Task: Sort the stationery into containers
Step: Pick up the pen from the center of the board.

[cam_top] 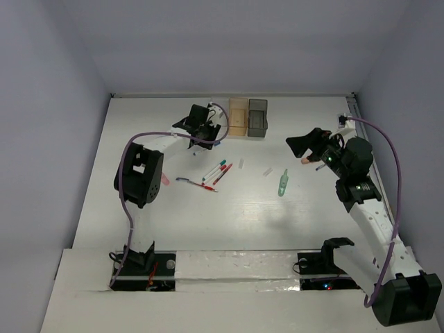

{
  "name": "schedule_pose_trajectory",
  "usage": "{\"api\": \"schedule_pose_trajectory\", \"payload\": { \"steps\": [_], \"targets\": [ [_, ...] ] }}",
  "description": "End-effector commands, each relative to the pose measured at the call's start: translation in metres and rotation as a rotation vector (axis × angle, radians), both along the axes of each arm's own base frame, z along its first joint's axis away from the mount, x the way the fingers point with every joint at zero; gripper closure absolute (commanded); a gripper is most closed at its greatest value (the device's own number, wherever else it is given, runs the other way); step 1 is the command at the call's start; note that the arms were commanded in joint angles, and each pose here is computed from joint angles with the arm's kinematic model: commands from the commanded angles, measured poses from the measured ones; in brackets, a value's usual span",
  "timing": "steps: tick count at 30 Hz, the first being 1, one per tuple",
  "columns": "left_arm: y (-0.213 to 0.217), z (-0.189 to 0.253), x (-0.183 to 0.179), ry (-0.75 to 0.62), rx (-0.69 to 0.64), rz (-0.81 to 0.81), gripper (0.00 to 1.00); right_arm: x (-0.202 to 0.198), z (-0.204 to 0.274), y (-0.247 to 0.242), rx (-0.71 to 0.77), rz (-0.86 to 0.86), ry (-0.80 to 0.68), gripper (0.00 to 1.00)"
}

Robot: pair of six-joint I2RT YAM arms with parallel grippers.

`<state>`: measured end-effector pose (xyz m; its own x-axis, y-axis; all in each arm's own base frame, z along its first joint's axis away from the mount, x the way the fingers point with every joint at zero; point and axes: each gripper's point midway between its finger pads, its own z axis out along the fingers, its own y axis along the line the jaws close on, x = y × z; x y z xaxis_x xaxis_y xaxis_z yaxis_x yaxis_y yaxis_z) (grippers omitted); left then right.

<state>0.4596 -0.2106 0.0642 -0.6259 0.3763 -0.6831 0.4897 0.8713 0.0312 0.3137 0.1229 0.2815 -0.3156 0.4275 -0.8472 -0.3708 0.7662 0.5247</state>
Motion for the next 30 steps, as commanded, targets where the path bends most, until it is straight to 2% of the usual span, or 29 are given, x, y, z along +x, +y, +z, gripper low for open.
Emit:
{"api": "schedule_pose_trajectory", "payload": {
  "steps": [1,7,10,13,14,17,22,30],
  "targets": [
    [-0.003,-0.009,0.004,0.002,-0.013,-0.017,0.62,-0.002,0.02,0.004,-0.009,0.022,-0.075,0.13],
    [0.006,-0.028,0.006,0.046,0.005,0.003,0.63,-0.003,0.021,0.004,-0.009,0.026,-0.076,0.13],
    [0.009,-0.04,-0.001,0.076,0.014,0.007,0.73,-0.003,0.021,0.004,-0.01,0.025,-0.076,0.13],
    [0.015,-0.046,-0.005,0.087,0.034,0.027,0.78,-0.004,0.021,0.004,-0.01,0.025,-0.079,0.13],
    [0.021,-0.05,-0.007,0.092,0.054,0.052,0.86,-0.003,0.021,0.004,-0.011,0.022,-0.076,0.13],
    [0.031,-0.052,-0.01,0.11,0.075,0.082,1.0,-0.004,0.021,0.003,-0.012,0.019,-0.073,0.13],
    [0.038,-0.046,-0.023,0.118,0.079,0.1,1.0,-0.007,0.028,-0.001,-0.014,-0.003,-0.094,0.13],
    [0.031,0.029,-0.047,0.029,-0.037,0.09,1.0,-0.005,0.022,0.003,-0.002,0.017,-0.08,0.13]
  ]
}}
